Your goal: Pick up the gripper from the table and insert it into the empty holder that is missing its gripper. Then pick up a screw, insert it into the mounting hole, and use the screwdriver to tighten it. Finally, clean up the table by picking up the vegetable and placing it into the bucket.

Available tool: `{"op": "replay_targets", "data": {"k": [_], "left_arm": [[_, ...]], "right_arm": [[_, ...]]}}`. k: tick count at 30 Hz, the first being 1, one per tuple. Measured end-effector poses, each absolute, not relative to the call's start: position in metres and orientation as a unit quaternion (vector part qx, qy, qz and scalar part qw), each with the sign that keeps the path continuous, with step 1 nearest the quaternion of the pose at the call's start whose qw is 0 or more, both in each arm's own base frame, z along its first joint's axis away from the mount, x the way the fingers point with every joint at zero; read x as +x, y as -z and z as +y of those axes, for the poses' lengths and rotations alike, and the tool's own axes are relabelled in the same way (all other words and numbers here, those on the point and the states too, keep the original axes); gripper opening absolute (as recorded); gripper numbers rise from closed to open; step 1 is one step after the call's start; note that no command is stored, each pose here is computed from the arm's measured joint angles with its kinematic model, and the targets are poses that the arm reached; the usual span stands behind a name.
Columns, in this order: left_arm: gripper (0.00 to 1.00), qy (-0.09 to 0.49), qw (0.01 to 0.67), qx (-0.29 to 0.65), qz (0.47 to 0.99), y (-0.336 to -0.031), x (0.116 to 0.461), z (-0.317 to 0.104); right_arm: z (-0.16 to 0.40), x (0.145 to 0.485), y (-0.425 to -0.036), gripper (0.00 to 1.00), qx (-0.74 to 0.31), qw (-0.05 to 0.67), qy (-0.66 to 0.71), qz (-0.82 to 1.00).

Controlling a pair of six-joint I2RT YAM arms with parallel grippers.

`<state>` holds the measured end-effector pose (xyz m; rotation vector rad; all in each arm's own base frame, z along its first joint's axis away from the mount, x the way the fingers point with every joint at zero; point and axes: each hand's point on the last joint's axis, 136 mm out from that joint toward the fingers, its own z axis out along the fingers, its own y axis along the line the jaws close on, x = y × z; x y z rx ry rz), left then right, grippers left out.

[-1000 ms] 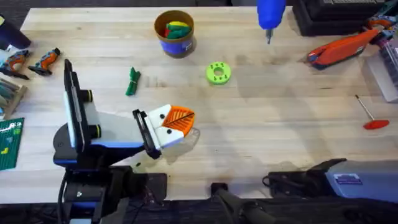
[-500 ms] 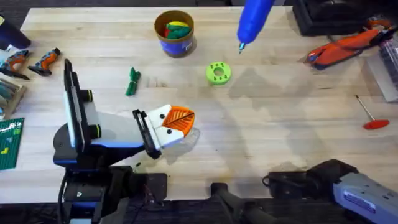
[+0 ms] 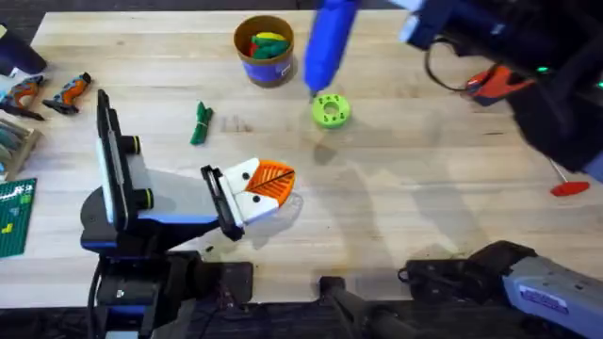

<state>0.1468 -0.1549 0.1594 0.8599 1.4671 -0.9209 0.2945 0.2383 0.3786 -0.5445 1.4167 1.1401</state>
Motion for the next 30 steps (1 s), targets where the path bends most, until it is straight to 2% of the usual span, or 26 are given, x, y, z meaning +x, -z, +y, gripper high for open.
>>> {"op": "replay_targets", "data": {"k": [1, 4, 17, 30], "left_arm": [[0.004, 0.392, 0.568, 0.366, 0.624, -0.159, 0.147, -0.155], [0.004, 0.392, 0.568, 0.366, 0.625, -0.159, 0.147, -0.155], [0.004, 0.392, 0.568, 0.366, 0.624, -0.159, 0.147, -0.155], [0.004, 0.392, 0.568, 0.366, 0.624, -0.159, 0.147, -0.155]], "right_arm": [[0.261, 0.283, -0.384, 0.026, -0.266, 0.58, -0.514, 0.574], [0.277, 0.273, -0.386, 0.026, -0.287, 0.574, -0.532, 0.552], [0.314, 0.222, -0.39, 0.026, -0.381, 0.551, -0.571, 0.475], [0.339, 0.186, -0.38, 0.026, -0.45, 0.534, -0.579, 0.421]]}}
